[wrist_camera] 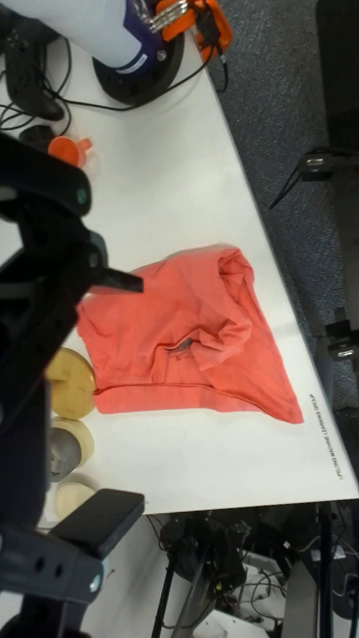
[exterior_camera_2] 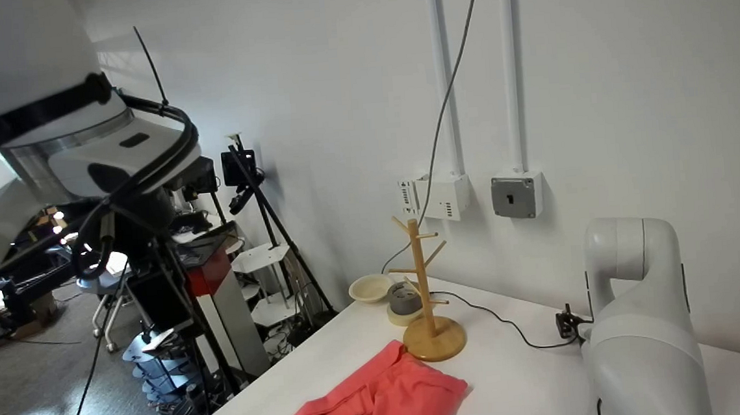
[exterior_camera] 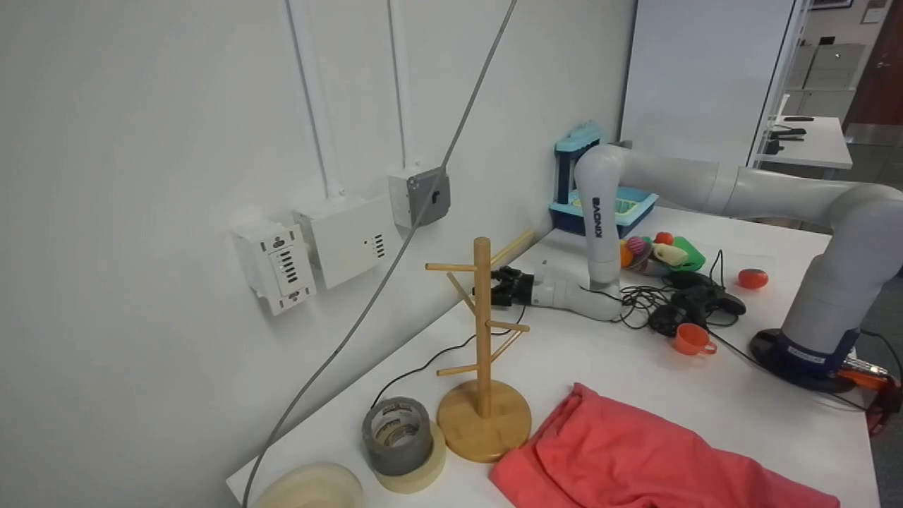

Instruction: Fold the sweatshirt in half

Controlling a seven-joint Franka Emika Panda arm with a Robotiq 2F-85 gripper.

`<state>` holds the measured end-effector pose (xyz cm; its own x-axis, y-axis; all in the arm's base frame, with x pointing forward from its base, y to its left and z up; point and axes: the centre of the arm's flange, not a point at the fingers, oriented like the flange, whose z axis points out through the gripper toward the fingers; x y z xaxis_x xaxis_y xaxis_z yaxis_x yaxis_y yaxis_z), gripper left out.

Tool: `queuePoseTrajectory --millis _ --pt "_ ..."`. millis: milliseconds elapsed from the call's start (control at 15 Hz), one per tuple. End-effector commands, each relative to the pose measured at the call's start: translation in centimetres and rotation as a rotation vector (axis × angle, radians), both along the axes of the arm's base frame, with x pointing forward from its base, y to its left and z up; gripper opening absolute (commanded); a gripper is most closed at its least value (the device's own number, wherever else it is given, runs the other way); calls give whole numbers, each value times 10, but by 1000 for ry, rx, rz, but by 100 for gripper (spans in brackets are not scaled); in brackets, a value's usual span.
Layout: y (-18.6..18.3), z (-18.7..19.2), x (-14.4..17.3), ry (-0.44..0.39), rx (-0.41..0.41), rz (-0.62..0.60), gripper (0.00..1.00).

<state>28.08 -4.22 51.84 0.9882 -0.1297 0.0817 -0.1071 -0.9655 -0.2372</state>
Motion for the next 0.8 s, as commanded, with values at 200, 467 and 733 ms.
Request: queuePoseTrajectory --millis 200,467,733 --pt "78 20 127 72 -95 59 100" --pt "82 1 106 71 -108 77 100" --pt "81 2 112 73 -106 75 100"
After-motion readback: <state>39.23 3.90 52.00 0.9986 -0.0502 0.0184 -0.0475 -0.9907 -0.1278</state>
